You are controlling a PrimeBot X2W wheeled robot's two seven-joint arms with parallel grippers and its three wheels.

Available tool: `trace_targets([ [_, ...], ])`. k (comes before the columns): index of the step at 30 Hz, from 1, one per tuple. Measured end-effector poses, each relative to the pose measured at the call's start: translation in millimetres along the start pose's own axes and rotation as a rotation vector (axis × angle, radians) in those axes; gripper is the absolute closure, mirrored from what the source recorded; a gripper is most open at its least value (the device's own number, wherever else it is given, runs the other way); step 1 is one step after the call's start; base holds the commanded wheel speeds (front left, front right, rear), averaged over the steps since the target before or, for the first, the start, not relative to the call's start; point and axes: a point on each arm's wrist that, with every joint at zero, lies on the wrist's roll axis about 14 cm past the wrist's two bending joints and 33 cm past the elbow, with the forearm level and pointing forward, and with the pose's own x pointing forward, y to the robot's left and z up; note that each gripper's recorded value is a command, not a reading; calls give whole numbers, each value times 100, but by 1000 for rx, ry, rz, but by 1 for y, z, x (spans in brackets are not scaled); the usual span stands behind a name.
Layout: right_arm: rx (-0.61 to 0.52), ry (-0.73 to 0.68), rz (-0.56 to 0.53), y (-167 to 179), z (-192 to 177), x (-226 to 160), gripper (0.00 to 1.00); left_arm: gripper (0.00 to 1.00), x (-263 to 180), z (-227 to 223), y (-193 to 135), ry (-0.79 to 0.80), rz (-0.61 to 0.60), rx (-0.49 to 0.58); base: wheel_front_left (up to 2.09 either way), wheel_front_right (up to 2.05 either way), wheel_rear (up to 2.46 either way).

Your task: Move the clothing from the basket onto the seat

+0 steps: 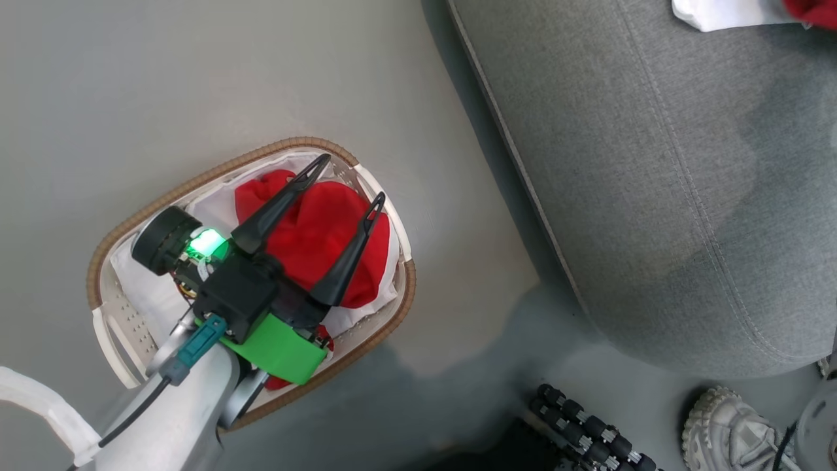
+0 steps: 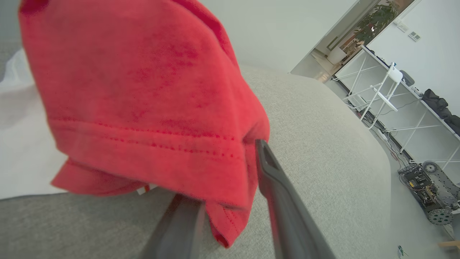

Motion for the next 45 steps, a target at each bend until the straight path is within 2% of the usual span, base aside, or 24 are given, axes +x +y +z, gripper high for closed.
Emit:
trace_targets([
  [8, -15, 22, -15, -41, -11, -35, 0, 0, 8, 27, -22, -34, 4, -6, 0, 0, 0],
  [14, 34, -51, 12, -52, 6, -62, 0, 0, 9, 51, -39, -62, 26, 9, 0, 0, 0],
  [17, 56, -92, 45, -47, 16, -77, 0, 0, 6, 64, -47, -78, 44, 23, 0, 0, 0],
  [23, 141, -242, 161, -12, 63, -100, 0, 0, -6, 84, -48, -95, 111, 62, 0, 0, 0],
  [31, 261, -432, 318, 38, 127, -135, 0, 0, -37, 110, -29, -131, 263, 109, 0, 0, 0],
  [45, 430, -451, 602, 140, 156, -186, 0, 0, -151, 134, 39, -156, 695, 176, 0, 0, 0],
])
